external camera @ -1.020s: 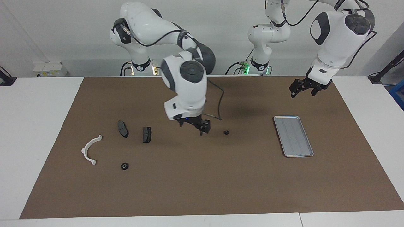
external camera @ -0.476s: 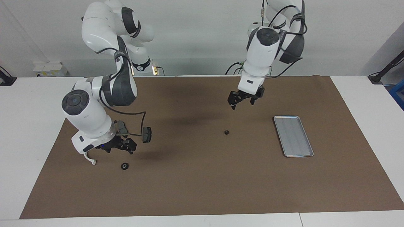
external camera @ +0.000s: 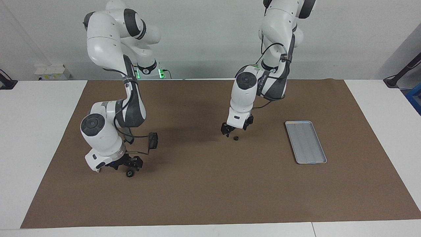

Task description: Pick bearing gear from pile to tray

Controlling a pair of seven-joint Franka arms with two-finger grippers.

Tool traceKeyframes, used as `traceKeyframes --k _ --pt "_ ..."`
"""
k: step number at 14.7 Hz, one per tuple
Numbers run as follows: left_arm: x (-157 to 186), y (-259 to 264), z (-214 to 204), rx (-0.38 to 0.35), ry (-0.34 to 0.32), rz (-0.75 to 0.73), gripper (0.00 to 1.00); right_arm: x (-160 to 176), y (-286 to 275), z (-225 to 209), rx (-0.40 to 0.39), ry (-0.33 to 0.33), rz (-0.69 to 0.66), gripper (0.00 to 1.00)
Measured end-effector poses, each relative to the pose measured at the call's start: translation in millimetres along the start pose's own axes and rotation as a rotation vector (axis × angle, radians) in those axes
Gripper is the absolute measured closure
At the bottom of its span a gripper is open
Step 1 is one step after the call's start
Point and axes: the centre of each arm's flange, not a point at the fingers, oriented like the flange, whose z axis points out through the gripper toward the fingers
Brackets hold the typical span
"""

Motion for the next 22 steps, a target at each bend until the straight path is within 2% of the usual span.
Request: traceKeyframes --k 1,2,6,7,12,15,16,17,18,19,21,22 --pt "2 -1 10 -0.008 0.009 -0.001 0.00 1 0 2 -0.005 0.011 -0.006 0.00" --pt "5 -4 19 -0.008 0.014 -0.004 0.09 2 0 5 -0.005 0.020 -0.010 0.00" --pt "13 -18 32 -0.001 0.018 -0.020 0.10 4 -2 20 0.000 0.040 -0.019 0.00" --pt "13 -18 33 -0.006 0.022 -0.021 0.19 4 -2 23 0.002 0.044 -0.020 0.00" --pt "5 -17 39 -0.008 0.018 -0.011 0.20 1 -3 33 0.003 0.036 -0.022 0.00" --pt "2 -16 42 -0.008 0.017 -0.009 0.22 0 -4 37 0.004 0.036 -0.023 0.19" --pt "1 -16 43 -0.009 0.018 -0.013 0.22 0 -4 36 0.005 0.041 -0.024 0.29" --pt "1 -16 43 -0.011 0.019 -0.018 0.30 0 -5 34 0.005 0.043 -0.025 0.39" --pt "0 -16 44 -0.014 0.021 -0.023 0.30 0 -4 34 0.005 0.043 -0.024 0.39" --pt "-1 -17 46 -0.013 0.020 -0.027 0.30 0 -5 32 0.006 0.045 -0.024 0.44" --pt "-2 -18 44 -0.011 0.024 -0.028 0.48 0 -7 30 0.008 0.048 -0.027 0.65" --pt "-3 -19 43 -0.012 0.025 -0.027 0.59 0 -7 30 0.008 0.048 -0.027 0.65"
